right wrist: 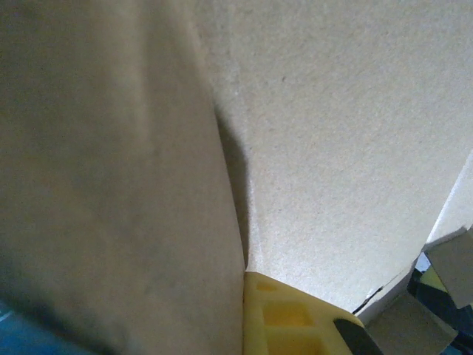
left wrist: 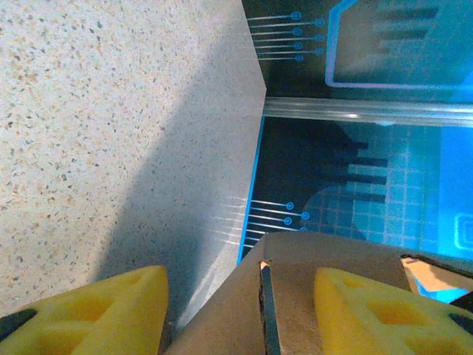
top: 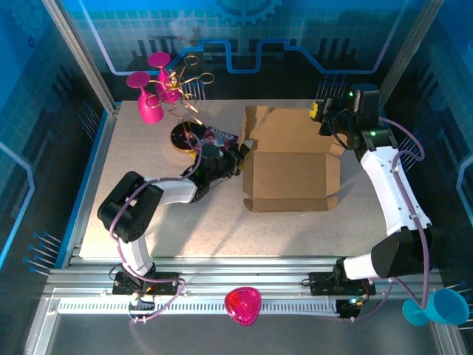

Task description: Fold the paper box

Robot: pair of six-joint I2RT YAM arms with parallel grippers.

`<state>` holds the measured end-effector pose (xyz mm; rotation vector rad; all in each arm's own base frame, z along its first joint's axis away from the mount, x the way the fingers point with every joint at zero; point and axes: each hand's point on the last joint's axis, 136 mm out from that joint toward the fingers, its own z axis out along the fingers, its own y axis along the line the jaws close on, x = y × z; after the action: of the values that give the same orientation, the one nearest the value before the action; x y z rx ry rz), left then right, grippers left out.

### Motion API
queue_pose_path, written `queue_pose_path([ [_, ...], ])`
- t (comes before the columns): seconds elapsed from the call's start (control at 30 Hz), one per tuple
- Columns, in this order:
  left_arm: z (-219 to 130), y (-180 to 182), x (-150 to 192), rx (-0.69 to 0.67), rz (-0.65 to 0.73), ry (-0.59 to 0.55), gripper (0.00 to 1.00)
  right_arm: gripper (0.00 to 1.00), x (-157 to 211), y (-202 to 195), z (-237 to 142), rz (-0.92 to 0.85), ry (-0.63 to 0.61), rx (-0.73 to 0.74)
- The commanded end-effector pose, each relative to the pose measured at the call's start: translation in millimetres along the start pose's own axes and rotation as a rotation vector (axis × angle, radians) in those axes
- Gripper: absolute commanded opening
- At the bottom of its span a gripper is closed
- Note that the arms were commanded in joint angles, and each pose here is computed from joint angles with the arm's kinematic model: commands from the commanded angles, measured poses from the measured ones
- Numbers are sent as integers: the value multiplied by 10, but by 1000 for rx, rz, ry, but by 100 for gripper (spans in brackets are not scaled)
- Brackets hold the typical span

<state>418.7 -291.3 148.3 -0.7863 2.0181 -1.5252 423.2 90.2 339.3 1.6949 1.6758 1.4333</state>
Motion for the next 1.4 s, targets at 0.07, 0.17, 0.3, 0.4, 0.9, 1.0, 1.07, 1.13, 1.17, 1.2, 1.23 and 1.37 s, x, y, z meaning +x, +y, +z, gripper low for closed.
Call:
queue_pose_path([
  [0.07, 2, 7, 163, -18, 112, 21, 56, 0, -56, -139, 145, 26, 0, 32],
  [0.17, -31, 32, 210, -32, 145, 23, 57, 0, -72, -186, 210, 27, 0, 44],
  [0.3, 24, 121, 268, -67, 171, 57, 58, 0, -38, -320, 294, 29, 8, 70],
  [0.4, 71, 237, 297, -98, 169, 71, 57, 0, -28, -411, 343, 27, 13, 85],
  [0.9, -706, 642, 454, -339, 153, 96, 61, 0, -341, -571, 886, -223, -23, -23],
  [1.0, -929, 646, 466, -371, 156, 85, 61, 0, -340, -560, 969, -252, -4, -84],
  [1.07, -1070, 592, 443, -383, 171, 66, 61, 0, -309, -540, 1012, -281, 17, -99],
  [1.13, -1171, 492, 406, -376, 191, 47, 60, 0, -252, -496, 1063, -315, 49, -132],
  [1.17, -1218, 446, 374, -374, 196, 34, 60, 0, -210, -423, 1085, -338, 69, -174],
  [1.2, -1251, 416, 342, -372, 197, 23, 60, 0, -188, -408, 1103, -348, 80, -188],
  [1.23, -1283, 373, 294, -363, 195, 9, 60, 0, -182, -388, 1126, -358, 88, -208],
  [1.37, -1366, 278, 115, -351, 184, -33, 59, 0, -171, -394, 1234, -358, 135, -251],
])
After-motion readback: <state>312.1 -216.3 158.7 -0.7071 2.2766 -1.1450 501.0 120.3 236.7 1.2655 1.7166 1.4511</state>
